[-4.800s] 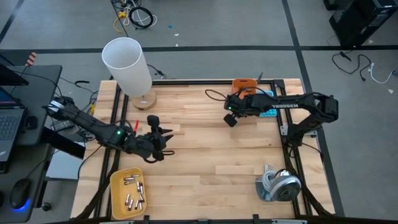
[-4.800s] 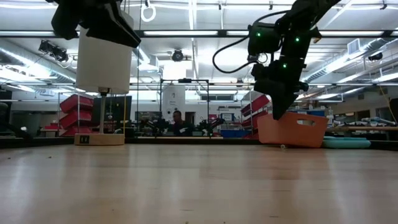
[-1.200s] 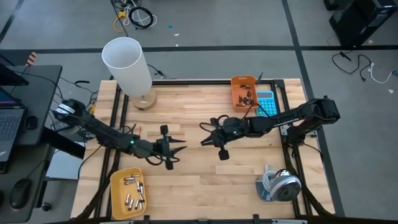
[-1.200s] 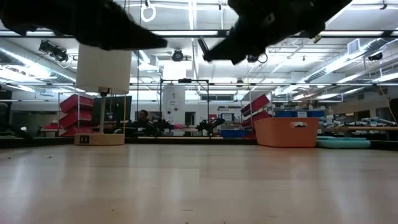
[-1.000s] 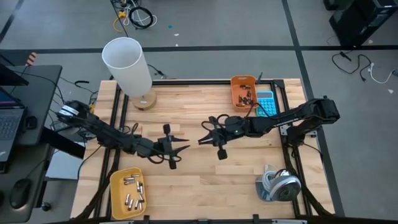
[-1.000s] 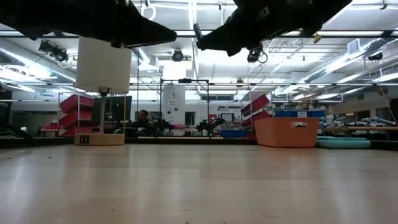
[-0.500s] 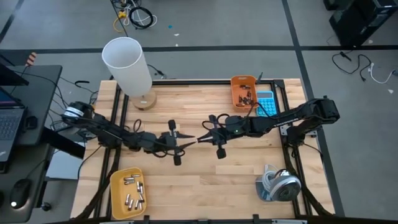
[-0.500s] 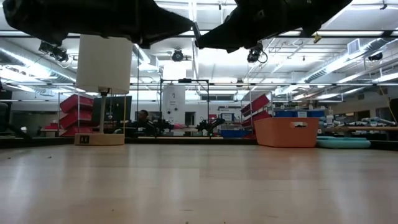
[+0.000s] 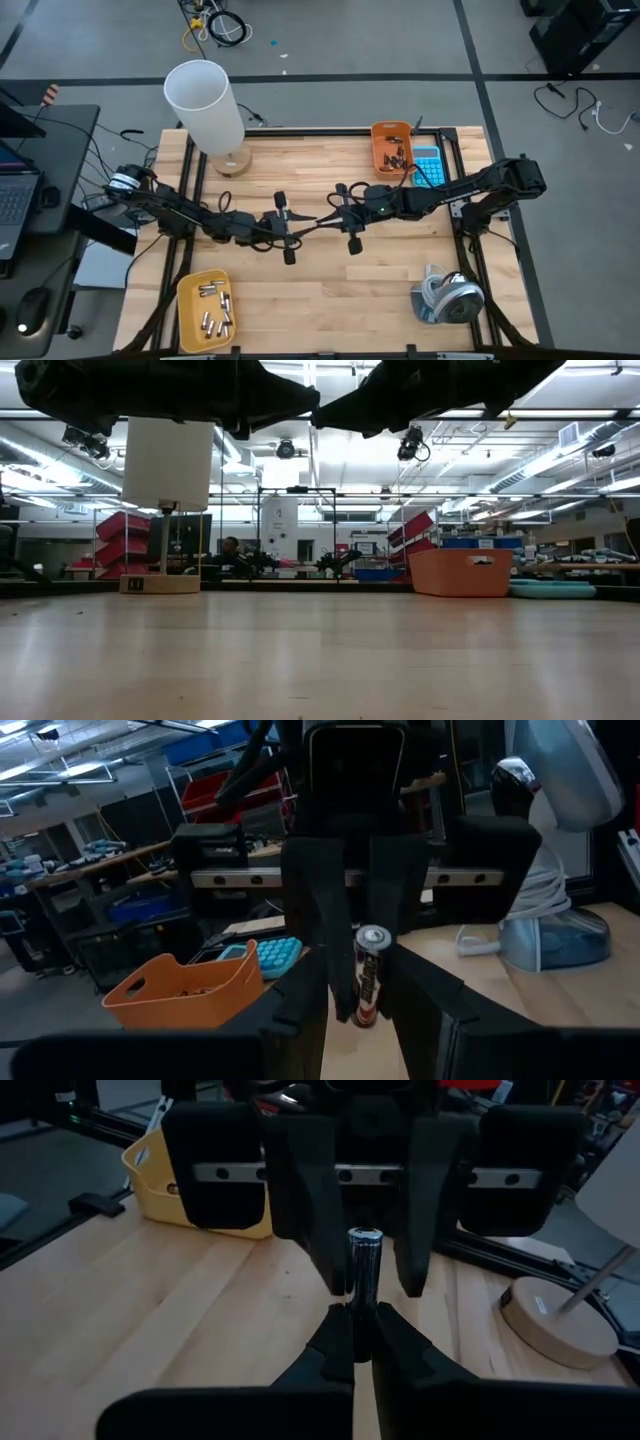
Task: Sort batteries
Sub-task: Put the silver battery into the yellow bin
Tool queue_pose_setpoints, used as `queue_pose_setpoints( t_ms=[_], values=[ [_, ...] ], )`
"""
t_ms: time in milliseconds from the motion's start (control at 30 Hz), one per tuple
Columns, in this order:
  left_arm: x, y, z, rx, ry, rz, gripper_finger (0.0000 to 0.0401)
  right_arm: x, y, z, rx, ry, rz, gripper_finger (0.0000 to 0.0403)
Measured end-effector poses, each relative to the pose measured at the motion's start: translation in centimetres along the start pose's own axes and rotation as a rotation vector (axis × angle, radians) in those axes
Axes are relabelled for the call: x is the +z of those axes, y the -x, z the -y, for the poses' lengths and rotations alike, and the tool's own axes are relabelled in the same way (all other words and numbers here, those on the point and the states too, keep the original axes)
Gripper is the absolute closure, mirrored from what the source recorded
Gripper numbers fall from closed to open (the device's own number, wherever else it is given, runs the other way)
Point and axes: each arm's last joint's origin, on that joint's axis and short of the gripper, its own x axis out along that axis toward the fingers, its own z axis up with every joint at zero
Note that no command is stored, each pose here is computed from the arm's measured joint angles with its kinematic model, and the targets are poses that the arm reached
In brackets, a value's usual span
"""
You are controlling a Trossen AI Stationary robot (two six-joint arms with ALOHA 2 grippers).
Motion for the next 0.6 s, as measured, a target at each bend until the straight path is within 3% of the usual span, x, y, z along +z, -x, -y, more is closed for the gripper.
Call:
queue_pose_setpoints(
  t_ms=[333, 600],
  values=[
    [0.07, -0.05, -0.02, -0.013, 0.004, 0.015, 0.0307, -0.02, 0.0, -0.01, 0.001, 0.002, -0.003, 0.0395],
    [0.07, -0.05, -0.02, -0.012, 0.003, 0.015, 0.0386, -0.07, 0.0, 0.05, -0.02, 0.002, -0.011, 0.0383]
  ],
)
